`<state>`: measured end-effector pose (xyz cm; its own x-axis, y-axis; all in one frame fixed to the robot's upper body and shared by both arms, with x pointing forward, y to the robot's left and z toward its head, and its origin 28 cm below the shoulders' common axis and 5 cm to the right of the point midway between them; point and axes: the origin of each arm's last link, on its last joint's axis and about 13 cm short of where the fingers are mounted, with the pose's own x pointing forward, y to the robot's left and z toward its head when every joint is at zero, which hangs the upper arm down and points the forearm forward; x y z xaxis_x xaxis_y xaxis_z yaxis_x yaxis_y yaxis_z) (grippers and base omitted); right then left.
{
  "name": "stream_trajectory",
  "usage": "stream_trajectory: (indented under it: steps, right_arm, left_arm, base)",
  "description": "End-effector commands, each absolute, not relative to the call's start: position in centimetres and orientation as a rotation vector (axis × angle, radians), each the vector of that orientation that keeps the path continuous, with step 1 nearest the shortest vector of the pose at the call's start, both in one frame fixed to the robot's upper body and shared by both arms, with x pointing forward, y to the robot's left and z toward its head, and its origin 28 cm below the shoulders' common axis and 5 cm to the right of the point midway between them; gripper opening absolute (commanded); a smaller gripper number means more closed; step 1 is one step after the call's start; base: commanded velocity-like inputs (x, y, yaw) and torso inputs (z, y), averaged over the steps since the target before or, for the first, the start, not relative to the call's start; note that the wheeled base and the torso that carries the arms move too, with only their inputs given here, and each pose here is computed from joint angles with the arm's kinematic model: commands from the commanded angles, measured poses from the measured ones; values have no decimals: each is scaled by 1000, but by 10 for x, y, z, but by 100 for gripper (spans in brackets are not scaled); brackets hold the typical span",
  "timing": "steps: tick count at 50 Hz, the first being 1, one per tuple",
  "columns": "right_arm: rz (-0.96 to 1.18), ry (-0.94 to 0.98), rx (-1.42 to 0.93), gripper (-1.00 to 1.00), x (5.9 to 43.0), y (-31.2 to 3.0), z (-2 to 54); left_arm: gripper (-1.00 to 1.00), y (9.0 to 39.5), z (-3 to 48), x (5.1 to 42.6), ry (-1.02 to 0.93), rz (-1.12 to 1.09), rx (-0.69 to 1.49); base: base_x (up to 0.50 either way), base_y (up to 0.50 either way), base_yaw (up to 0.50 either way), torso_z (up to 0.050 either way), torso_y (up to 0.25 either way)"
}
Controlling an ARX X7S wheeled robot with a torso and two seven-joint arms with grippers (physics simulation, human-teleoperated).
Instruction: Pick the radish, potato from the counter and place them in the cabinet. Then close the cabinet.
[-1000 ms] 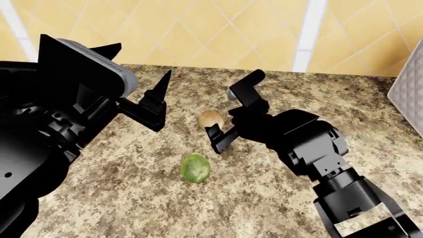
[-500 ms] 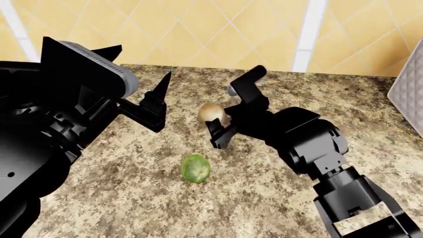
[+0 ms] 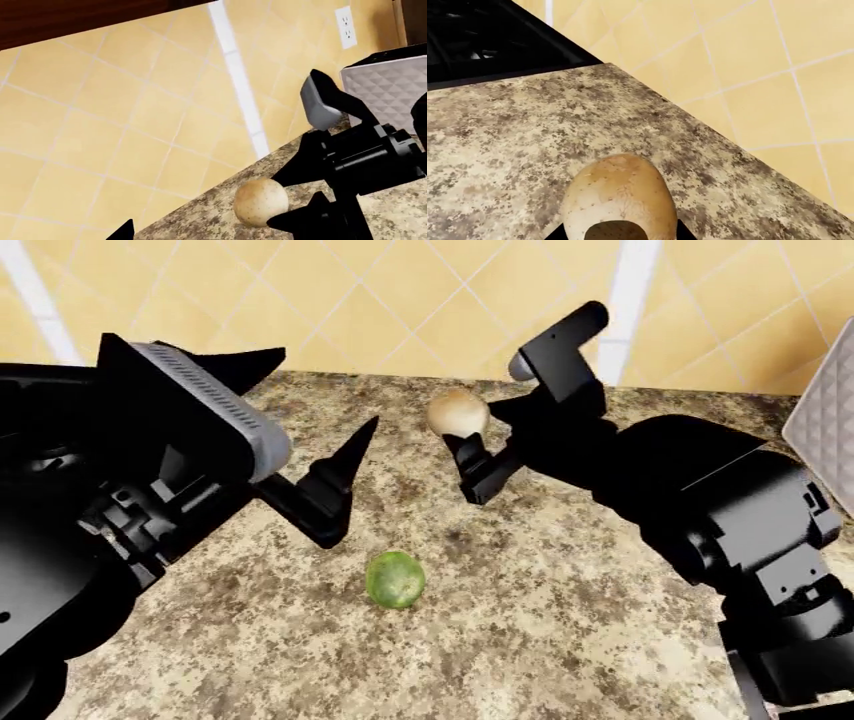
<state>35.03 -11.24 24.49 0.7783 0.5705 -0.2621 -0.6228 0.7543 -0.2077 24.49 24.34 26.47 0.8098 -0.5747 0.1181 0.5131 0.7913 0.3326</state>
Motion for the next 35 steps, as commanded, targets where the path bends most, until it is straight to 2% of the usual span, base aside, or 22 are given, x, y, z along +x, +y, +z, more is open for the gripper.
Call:
stream_trajectory:
  steps: [1, 23, 35]
  right_arm:
    - [603, 113, -308, -100, 331, -130, 268]
    - [574, 78, -295, -100, 327, -135, 272]
    - [567, 72, -289, -100, 327, -136, 273]
  left_arm:
    - [100, 244, 268, 241, -201, -750, 317]
    - [100, 241, 269, 247, -88, -1035, 323]
    - [100, 247, 265, 242, -32, -1079, 318]
  base:
    - [0, 0, 0, 0, 0]
    - [0, 0, 0, 0, 0]
    - [0, 0, 0, 0, 0]
